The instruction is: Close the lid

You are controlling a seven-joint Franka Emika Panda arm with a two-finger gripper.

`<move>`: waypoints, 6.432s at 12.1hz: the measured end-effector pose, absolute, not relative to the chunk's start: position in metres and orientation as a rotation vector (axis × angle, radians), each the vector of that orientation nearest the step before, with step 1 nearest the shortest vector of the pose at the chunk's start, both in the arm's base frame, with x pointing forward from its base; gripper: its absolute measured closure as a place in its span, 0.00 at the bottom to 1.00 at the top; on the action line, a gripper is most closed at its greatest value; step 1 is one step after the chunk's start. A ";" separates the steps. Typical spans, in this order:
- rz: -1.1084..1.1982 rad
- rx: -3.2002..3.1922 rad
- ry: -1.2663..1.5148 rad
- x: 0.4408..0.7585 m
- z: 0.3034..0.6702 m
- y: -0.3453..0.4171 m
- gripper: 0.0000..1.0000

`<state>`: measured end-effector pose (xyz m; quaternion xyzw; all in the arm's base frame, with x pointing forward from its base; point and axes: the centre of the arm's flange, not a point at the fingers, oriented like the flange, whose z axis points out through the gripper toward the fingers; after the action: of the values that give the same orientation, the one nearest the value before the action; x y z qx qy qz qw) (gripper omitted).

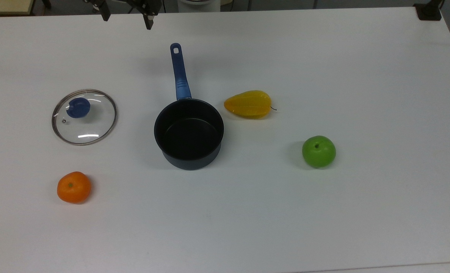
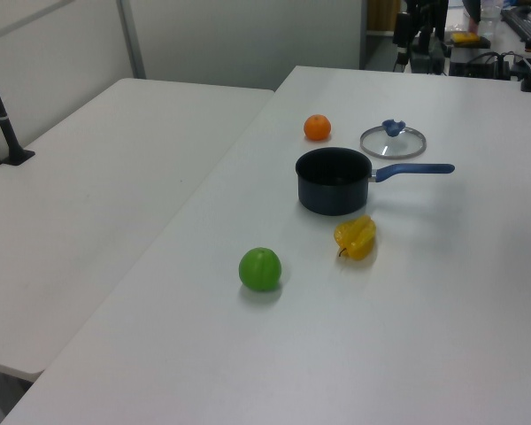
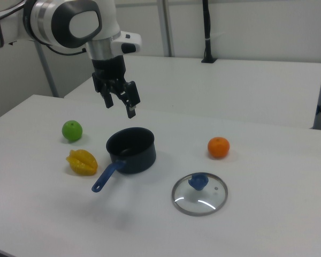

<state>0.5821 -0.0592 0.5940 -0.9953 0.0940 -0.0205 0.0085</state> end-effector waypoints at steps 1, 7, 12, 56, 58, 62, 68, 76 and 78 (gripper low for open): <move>-0.066 -3.110 0.288 0.582 0.595 -0.057 0.00; -0.064 -3.110 0.287 0.582 0.595 -0.057 0.00; -0.064 -3.110 0.287 0.582 0.595 -0.057 0.00; -0.286 -3.172 0.196 0.624 0.351 -0.234 0.08; -0.278 -3.169 0.181 0.627 0.345 -0.228 0.14; -0.293 -3.172 0.170 0.633 0.341 -0.228 0.18; -0.297 -3.179 0.108 0.636 0.341 -0.226 0.40; -0.288 -3.156 0.129 0.629 0.418 -0.225 0.40; -0.313 -3.144 0.152 0.640 0.447 -0.204 0.40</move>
<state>0.6404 -0.2044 0.4468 -0.9939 0.0481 -0.0991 -0.0108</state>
